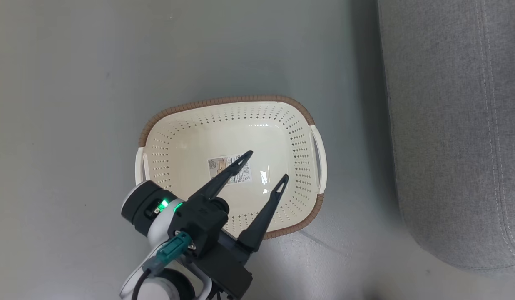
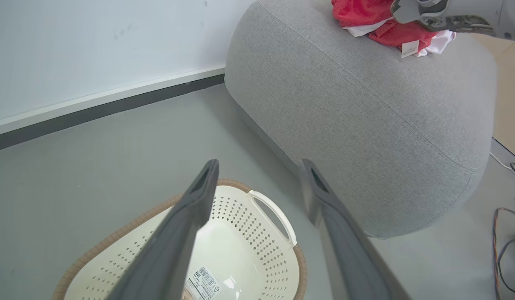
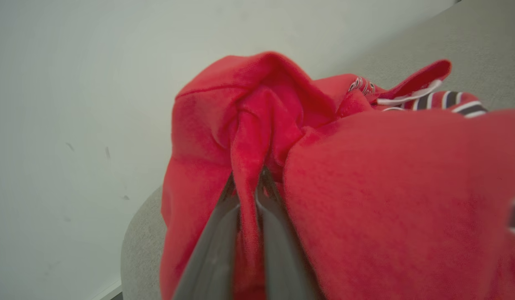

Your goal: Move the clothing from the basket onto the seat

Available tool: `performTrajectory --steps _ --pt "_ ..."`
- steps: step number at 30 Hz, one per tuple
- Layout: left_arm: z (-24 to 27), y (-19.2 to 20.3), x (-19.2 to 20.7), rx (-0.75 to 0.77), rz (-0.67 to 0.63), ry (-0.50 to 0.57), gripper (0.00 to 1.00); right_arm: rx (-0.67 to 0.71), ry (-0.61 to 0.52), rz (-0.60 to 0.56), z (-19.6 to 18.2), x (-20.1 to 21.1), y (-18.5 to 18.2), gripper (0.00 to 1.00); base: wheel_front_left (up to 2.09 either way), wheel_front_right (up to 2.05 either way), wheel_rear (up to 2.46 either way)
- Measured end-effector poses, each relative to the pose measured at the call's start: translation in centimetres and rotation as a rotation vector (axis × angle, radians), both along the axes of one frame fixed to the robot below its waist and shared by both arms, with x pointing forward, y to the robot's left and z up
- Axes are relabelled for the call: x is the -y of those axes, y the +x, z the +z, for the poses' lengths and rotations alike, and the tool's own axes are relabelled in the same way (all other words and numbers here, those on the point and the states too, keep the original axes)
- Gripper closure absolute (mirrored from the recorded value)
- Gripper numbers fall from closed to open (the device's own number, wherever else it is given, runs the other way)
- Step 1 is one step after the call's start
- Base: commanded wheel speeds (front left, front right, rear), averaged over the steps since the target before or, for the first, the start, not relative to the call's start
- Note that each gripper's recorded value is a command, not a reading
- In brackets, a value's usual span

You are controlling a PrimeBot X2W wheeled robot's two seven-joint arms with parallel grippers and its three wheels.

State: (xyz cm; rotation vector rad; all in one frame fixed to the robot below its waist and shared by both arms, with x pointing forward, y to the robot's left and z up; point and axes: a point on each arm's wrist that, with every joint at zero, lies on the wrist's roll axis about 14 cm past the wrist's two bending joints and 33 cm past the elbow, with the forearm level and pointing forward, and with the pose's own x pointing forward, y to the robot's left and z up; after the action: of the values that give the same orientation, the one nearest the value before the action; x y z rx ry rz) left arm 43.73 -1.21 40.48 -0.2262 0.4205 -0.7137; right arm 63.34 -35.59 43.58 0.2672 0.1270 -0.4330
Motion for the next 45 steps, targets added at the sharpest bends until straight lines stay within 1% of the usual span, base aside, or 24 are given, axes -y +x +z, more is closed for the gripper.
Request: performTrajectory --steps 1,2,3,4,5,6,12,17,23,29,34,39,45 --pt "-0.1 0.1 -0.1 0.0 0.004 0.003 0.0 -0.004 0.006 -0.001 -0.2 -0.2 0.0 1.0 0.0 0.0 0.0" --pt "0.0 0.2 -0.2 0.004 0.009 0.002 0.0 -0.006 0.009 -0.001 -0.2 -0.3 0.0 0.91 0.0 0.0 0.0" --pt "0.1 0.3 -0.3 0.007 0.014 0.003 0.0 -0.005 0.012 -0.002 -0.2 -0.5 -0.1 0.59 0.0 0.0 0.0" --pt "0.2 0.4 -0.4 0.01 0.019 0.003 0.0 -0.008 0.015 -0.004 -0.2 -0.6 -0.2 0.59 0.0 0.0 0.0" --pt "0.4 0.5 -0.5 0.017 0.029 0.0 0.0 -0.012 0.008 -0.003 -0.1 -0.6 -0.3 0.54 0.0 0.0 0.0" --pt "0.5 0.6 -0.6 0.022 0.031 -0.001 0.0 -0.016 -0.005 -0.001 0.1 -0.5 -0.4 0.0 0.0 0.0 0.0" --pt "1.2 1.4 -1.1 0.052 0.064 -0.003 0.0 -0.019 -0.095 0.039 2.1 -0.6 -0.9 0.0 0.0 0.0 0.0" --pt "2.1 2.3 -2.3 0.082 0.12 -0.002 0.0 -0.017 -0.199 0.168 3.8 -2.8 -1.4 0.0 0.0 0.0 0.0" --pt "3.3 3.4 -4.1 0.099 0.223 -0.026 0.0 -0.018 -0.248 0.232 5.0 -3.7 -3.7 0.0 0.0 0.0 0.0" --pt "4.6 3.6 -4.8 0.124 0.275 -0.038 0.0 0.006 -0.274 0.286 6.1 -5.1 -5.8 0.0 0.0 0.0 0.0" --pt "5.7 3.4 -6.8 0.15 0.338 -0.027 0.0 0.031 -0.257 0.342 6.5 -7.7 -7.8 0.0 0.0 0.0 0.0" --pt "5.5 1.8 -9.8 0.151 0.417 0.014 0.0 0.052 -0.244 0.398 6.7 -10.3 -9.9 0.0 0.0 0.0 0.0" --pt "6.9 0.3 -11.5 0.196 0.468 0.024 0.0 0.073 -0.239 0.426 7.0 -11.7 -12.9 0.0 0.0 0.0 0.0"
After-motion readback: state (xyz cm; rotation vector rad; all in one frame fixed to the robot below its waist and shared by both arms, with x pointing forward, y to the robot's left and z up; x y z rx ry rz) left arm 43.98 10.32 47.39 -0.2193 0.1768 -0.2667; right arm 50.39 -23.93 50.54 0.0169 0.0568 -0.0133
